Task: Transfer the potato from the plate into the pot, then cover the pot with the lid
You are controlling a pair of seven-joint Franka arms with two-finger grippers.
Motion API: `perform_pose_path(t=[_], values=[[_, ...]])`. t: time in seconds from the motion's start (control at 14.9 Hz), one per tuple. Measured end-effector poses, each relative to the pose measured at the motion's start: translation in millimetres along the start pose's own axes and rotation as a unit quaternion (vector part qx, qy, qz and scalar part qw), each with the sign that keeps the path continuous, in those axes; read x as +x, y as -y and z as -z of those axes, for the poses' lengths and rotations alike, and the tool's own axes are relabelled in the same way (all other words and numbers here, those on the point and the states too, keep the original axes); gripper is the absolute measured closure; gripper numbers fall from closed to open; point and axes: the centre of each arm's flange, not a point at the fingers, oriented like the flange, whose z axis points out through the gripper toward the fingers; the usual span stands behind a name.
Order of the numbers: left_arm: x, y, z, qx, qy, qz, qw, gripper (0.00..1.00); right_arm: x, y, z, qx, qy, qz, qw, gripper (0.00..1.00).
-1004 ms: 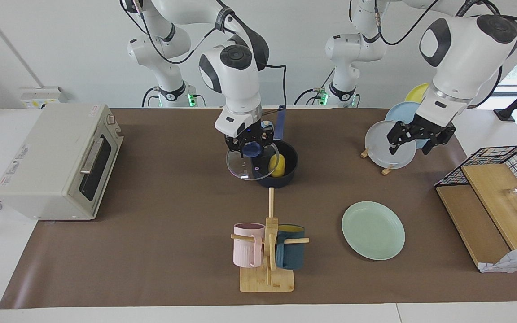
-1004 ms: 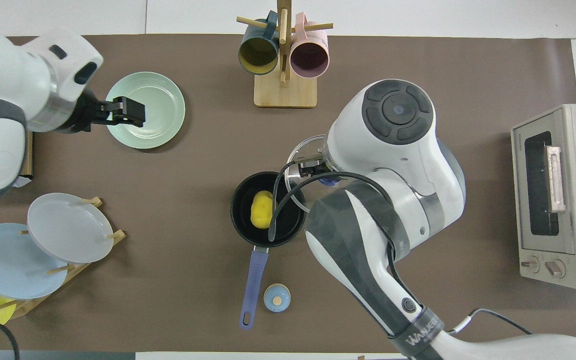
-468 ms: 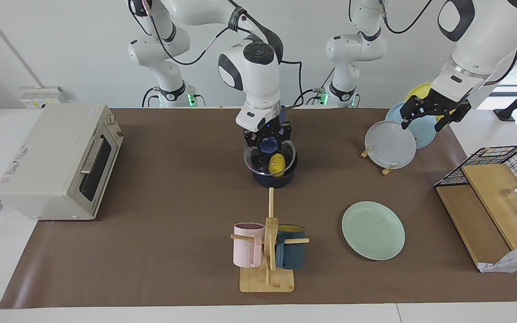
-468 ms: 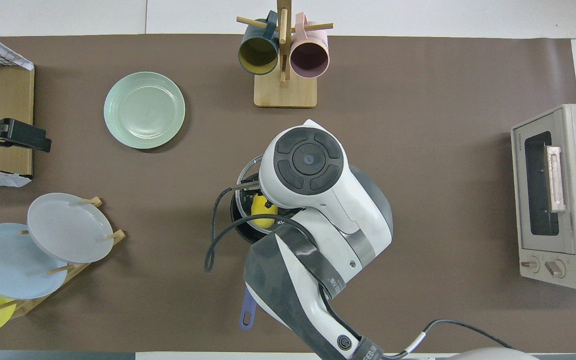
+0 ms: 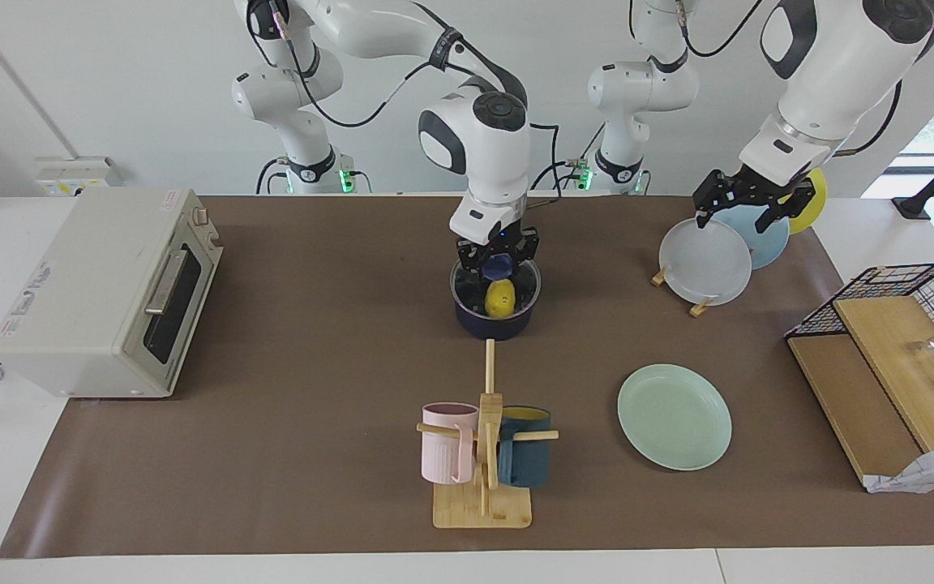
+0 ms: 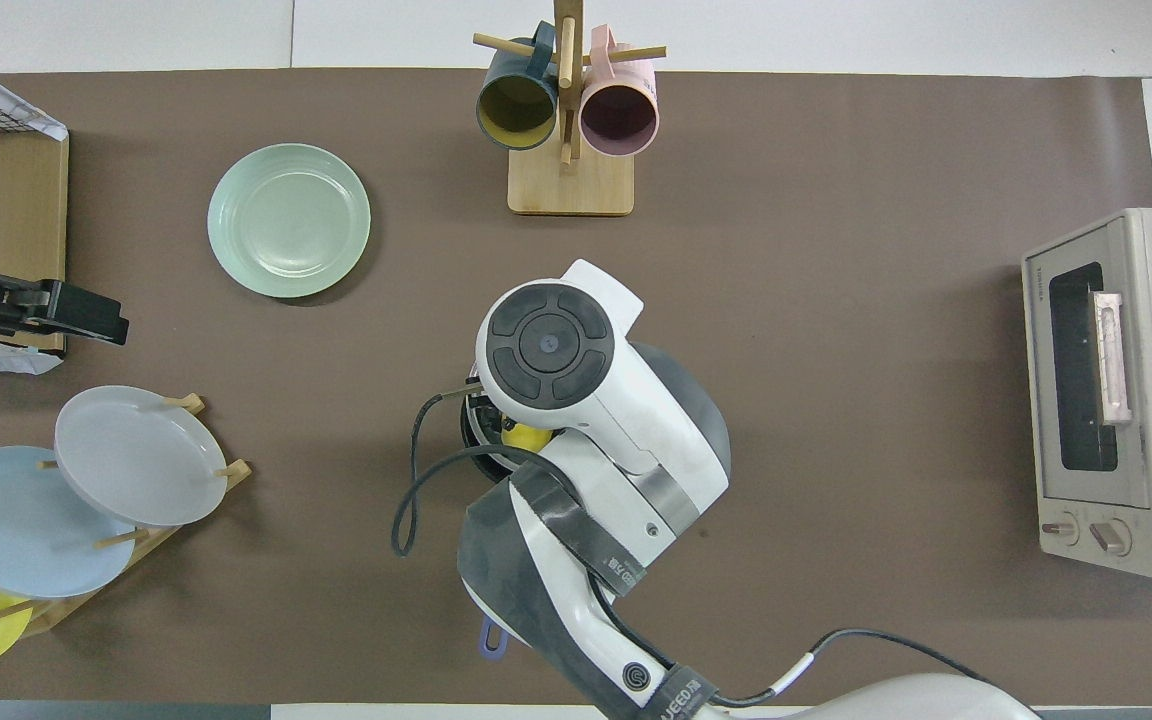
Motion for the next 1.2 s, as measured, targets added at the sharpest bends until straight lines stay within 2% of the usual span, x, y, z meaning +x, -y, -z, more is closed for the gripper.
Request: perform_pose_path(t=[0.33, 1.0, 1.2], values=[[-16.4, -8.6, 34.7, 0.01, 0.018, 0.004, 1.0, 0.0, 2.3, 2.8, -18.4, -0.01, 0.0, 0.007, 1.0, 0.34], [-10.3, -1.2, 36.2, 0.018, 0.003, 0.042, 0.999, 0.0, -1.7, 7.3, -24.7, -0.017, 0.002, 0.015, 1.0, 0.34], [-5.7, -0.8, 35.3, 0.018, -0.013, 0.044, 0.999, 0.0, -7.0, 14.6, -25.3, -0.018, 0.003, 0.021, 1.0, 0.34]])
